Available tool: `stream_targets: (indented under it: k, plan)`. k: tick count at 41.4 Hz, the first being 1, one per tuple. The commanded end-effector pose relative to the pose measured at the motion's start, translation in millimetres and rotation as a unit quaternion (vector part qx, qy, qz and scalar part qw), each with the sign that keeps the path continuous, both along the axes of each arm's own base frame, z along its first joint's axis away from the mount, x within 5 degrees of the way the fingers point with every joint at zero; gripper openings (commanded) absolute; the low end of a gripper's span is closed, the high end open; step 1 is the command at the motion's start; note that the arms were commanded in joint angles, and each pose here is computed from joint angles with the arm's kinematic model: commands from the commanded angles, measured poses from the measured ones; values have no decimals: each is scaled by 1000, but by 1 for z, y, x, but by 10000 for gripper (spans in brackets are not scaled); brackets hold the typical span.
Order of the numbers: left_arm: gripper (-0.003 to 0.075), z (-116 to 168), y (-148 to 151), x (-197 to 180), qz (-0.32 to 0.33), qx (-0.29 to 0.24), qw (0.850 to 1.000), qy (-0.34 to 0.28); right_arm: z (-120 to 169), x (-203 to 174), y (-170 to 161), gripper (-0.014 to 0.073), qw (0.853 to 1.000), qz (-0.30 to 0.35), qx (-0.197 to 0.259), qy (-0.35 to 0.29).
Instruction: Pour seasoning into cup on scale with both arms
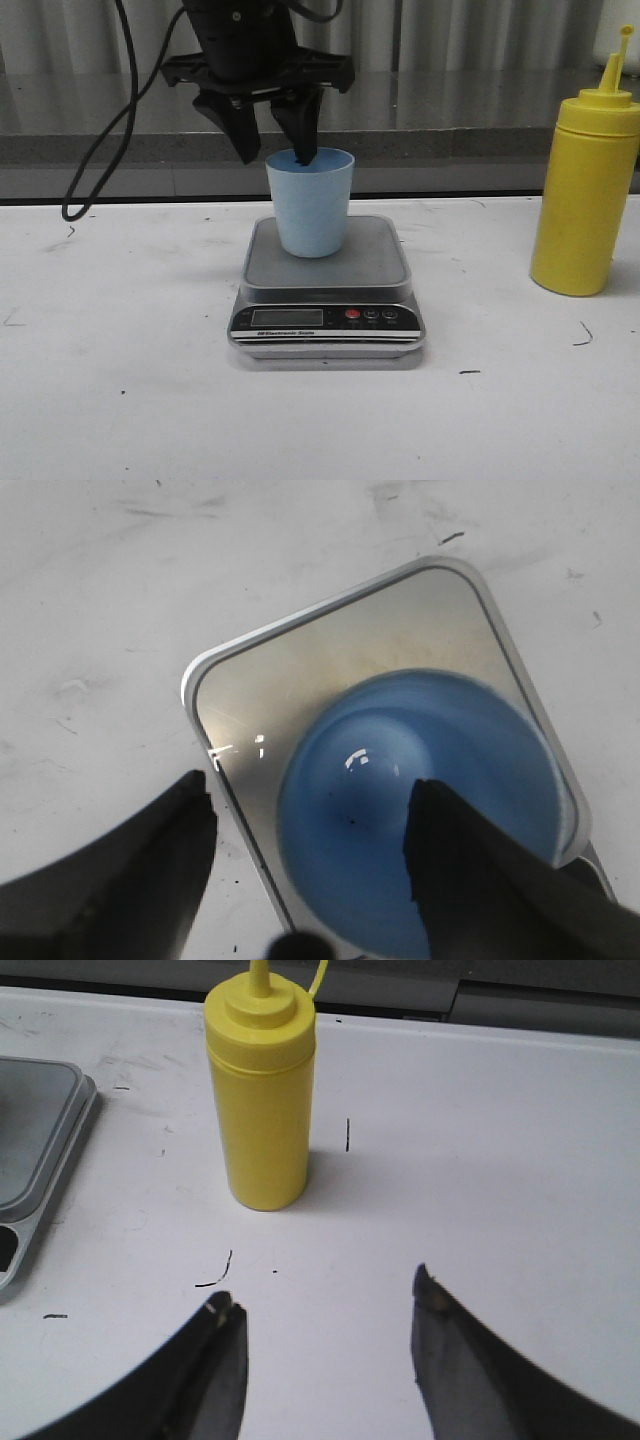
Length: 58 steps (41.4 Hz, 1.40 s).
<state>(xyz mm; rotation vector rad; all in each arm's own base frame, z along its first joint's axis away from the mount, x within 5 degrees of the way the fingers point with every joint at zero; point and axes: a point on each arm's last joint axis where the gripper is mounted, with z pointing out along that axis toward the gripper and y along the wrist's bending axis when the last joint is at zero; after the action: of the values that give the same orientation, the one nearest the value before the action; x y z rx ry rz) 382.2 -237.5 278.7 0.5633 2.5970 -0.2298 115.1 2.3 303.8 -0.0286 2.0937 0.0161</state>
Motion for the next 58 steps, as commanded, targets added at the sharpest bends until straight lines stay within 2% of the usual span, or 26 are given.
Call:
stream_targets:
  k: [1, 11, 17, 27, 41, 48, 58]
  plan:
    - [421, 71, 12, -20, -12, -36, 995, -90, 13, 4, -1, 406, 999, -1, -7, -43]
    - [421, 142, 48, -72, -11, -68, 980, -188, 13, 4, -1, 406, 999, -1, -7, -43]
    - [421, 155, 77, -113, -12, -70, 971, -228, 13, 4, -1, 406, 999, -1, -7, -43]
    - [421, 144, 120, -182, -17, -90, 955, -281, 13, 4, -1, 406, 999, -1, -7, -43]
    - [421, 112, 164, -257, -13, -127, 950, -286, 13, 4, -1, 406, 999, -1, -7, -43]
    - [421, 102, 178, -281, -12, -141, 944, -299, 13, 4, -1, 406, 999, -1, -7, -43]
    - [421, 97, 185, -295, -11, -154, 940, -305, 13, 4, -1, 406, 999, -1, -7, -43]
